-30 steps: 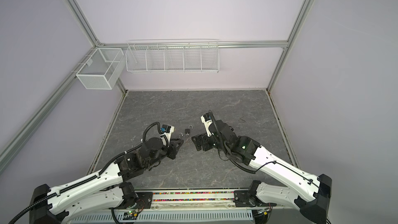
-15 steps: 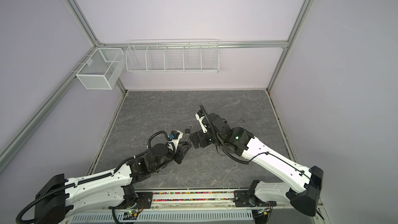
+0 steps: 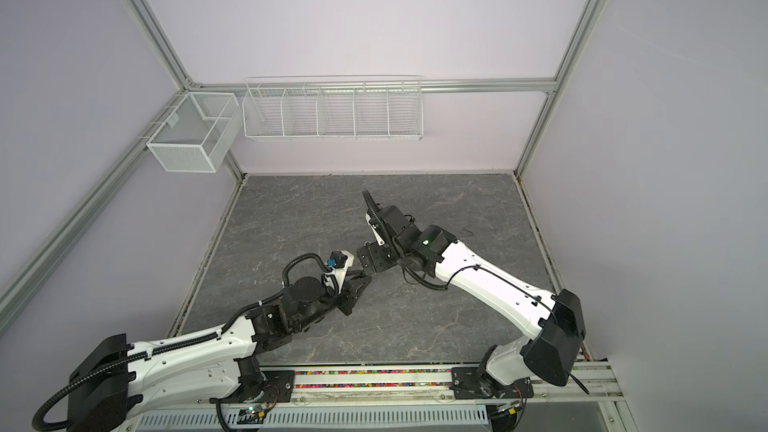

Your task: Unlock with the key

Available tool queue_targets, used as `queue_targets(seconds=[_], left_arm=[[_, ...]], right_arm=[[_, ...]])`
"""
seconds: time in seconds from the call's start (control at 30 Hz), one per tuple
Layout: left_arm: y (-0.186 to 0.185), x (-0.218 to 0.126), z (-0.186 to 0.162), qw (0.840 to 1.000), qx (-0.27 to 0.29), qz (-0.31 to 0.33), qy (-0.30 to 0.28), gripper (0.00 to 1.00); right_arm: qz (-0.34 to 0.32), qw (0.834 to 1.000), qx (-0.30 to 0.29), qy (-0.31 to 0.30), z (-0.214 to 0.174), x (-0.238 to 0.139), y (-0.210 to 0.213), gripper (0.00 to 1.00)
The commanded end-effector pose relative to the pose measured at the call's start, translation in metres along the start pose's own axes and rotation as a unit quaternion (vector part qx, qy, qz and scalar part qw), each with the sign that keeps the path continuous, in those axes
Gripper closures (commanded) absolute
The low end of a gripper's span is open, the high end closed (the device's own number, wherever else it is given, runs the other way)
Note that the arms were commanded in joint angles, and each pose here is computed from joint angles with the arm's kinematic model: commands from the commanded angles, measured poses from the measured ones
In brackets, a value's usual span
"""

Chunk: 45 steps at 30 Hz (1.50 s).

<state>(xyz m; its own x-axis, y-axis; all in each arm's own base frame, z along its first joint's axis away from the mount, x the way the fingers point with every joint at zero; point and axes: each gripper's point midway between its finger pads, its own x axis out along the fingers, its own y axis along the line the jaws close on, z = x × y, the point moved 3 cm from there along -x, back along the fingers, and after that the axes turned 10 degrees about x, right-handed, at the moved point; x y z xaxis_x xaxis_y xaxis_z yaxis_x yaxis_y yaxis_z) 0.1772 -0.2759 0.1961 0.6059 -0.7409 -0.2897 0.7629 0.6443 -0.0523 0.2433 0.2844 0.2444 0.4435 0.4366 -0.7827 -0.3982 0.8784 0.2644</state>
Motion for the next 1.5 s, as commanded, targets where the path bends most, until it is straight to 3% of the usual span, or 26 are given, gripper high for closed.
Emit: queue_targets(seconds=[0.0, 0.57, 0.7, 1.47], left_arm=[[0.002, -0.004, 0.007, 1.000, 0.005, 0.006, -0.025, 1.00], [0.004, -0.007, 0.006, 0.999, 0.003, 0.013, -0.031, 1.00], [0.004, -0.008, 0.009, 0.999, 0.002, 0.012, -0.037, 1.00], [0.005, -0.010, 0.016, 0.999, 0.005, 0.016, -0.049, 1.00]], right_arm=[[-0.012, 1.000, -0.009, 0.007, 0.002, 0.000, -0.005, 0.03], [-0.013, 0.999, -0.018, 0.024, 0.000, 0.006, -0.008, 0.02], [-0.042, 0.998, -0.021, 0.039, 0.000, 0.009, -0.020, 0.01], [0.028, 0.996, -0.025, 0.078, -0.010, 0.000, -0.021, 0.00]])
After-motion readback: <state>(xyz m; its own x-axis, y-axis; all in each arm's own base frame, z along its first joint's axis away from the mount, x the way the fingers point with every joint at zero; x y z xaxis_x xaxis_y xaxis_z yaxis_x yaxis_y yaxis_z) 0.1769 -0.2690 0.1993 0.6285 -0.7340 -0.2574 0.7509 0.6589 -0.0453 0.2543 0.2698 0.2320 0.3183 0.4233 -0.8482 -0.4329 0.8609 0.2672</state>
